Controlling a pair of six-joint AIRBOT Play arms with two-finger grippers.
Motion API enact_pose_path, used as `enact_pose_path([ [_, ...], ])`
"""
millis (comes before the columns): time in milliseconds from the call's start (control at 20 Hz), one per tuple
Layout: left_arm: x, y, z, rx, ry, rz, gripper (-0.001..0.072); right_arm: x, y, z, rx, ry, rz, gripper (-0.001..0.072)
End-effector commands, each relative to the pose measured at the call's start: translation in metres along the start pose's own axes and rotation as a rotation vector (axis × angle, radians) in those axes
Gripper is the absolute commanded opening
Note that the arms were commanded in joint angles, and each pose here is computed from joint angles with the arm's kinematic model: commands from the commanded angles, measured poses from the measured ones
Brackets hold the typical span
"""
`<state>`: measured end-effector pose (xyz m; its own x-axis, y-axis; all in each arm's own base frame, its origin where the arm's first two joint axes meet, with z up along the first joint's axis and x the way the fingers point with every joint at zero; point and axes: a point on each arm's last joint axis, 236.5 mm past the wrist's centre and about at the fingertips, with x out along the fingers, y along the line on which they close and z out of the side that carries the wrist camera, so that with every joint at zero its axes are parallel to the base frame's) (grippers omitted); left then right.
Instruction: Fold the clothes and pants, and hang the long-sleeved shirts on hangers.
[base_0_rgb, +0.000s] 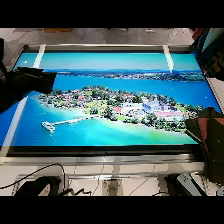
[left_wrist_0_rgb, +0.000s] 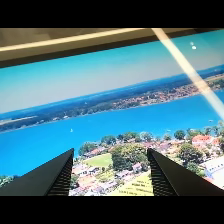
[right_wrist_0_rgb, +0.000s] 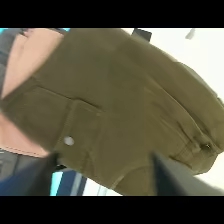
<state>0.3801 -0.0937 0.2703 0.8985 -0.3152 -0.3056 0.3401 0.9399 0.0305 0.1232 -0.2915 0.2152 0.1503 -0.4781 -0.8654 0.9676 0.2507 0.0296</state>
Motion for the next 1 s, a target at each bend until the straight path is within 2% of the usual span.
enact_pose_path([
  [0, 0.000, 0.000, 0.000, 0.000, -0.001, 0.001, 0.0500, 0.002, 0.025, 0.001, 0.019, 0.007, 0.116, 0.0185],
  [50, 0.000, 0.000, 0.000, 0.000, -0.001, 0.001, 0.0500, 0.002, 0.045, -0.003, 0.005, 0.029, 0.194, 0.0052],
  [200, 0.000, 0.000, 0.000, 0.000, -0.001, 0.001, 0.0500, 0.004, 0.109, -0.035, -0.163, 0.110, 0.366, 0.0051],
  [400, 0.000, 0.000, 0.000, 0.000, -0.001, 0.001, 0.0500, 0.005, 0.201, -0.100, -0.572, 0.139, 0.473, 0.0051],
  [600, 0.000, 0.000, 0.001, 0.000, -0.002, 0.001, 0.0500, -0.040, 0.301, -0.189, -1.112, -0.022, 0.727, 0.0051],
  [700, 0.000, 0.000, 0.001, 0.000, -0.002, 0.001, 0.0500, -0.070, 0.332, -0.225, -1.303, -0.138, 0.834, 0.0052],
  [800, 0.000, 0.000, 0.001, 0.000, -0.002, 0.001, 0.0500, -0.092, 0.351, -0.244, -1.393, -0.237, 0.903, 0.0052],
  [950, 0.000, 0.000, 0.001, 0.000, -0.002, 0.001, 0.0500, -0.103, 0.361, -0.247, -1.399, -0.293, 0.931, 0.0052],
])
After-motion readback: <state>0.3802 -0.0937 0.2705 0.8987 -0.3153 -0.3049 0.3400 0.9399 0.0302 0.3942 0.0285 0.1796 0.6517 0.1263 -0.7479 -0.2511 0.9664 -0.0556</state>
